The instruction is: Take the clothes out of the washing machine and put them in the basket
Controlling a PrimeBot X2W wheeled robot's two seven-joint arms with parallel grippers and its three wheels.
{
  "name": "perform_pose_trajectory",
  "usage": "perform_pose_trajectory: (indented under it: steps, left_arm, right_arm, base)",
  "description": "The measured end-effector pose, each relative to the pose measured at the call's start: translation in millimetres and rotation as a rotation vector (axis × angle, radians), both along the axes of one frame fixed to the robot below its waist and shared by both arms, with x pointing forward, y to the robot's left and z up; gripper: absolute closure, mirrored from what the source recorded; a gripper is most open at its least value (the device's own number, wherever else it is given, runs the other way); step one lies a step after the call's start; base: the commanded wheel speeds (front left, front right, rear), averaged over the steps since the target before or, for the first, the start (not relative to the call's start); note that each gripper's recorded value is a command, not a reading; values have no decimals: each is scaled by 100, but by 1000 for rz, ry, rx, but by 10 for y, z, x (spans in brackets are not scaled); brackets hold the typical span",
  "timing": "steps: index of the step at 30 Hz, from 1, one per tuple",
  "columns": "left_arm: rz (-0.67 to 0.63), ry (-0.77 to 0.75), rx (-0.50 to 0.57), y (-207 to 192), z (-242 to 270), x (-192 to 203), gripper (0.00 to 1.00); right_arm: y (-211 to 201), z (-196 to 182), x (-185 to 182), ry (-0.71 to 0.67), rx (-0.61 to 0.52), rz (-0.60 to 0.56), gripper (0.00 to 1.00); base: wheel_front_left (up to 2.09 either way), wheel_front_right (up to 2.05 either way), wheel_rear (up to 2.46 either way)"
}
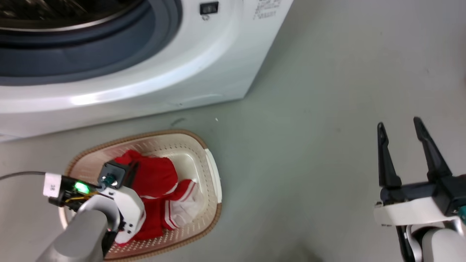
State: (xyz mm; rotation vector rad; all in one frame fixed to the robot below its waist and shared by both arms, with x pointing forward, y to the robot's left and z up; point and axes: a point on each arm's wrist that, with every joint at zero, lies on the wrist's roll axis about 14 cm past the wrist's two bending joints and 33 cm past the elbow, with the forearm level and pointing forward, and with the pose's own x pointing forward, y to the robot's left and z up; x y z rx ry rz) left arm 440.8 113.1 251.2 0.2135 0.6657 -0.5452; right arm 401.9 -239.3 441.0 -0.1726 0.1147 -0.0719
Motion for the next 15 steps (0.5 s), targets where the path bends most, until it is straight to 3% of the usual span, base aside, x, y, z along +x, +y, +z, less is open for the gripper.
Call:
perform_pose_trajectory:
  steps: [15]
  left_arm:
    - [-49,222,73,-83,-964,-199,100]
  right_arm:
    - [-138,-464,127,111,-1,-38,0]
  base:
    - [0,0,0]
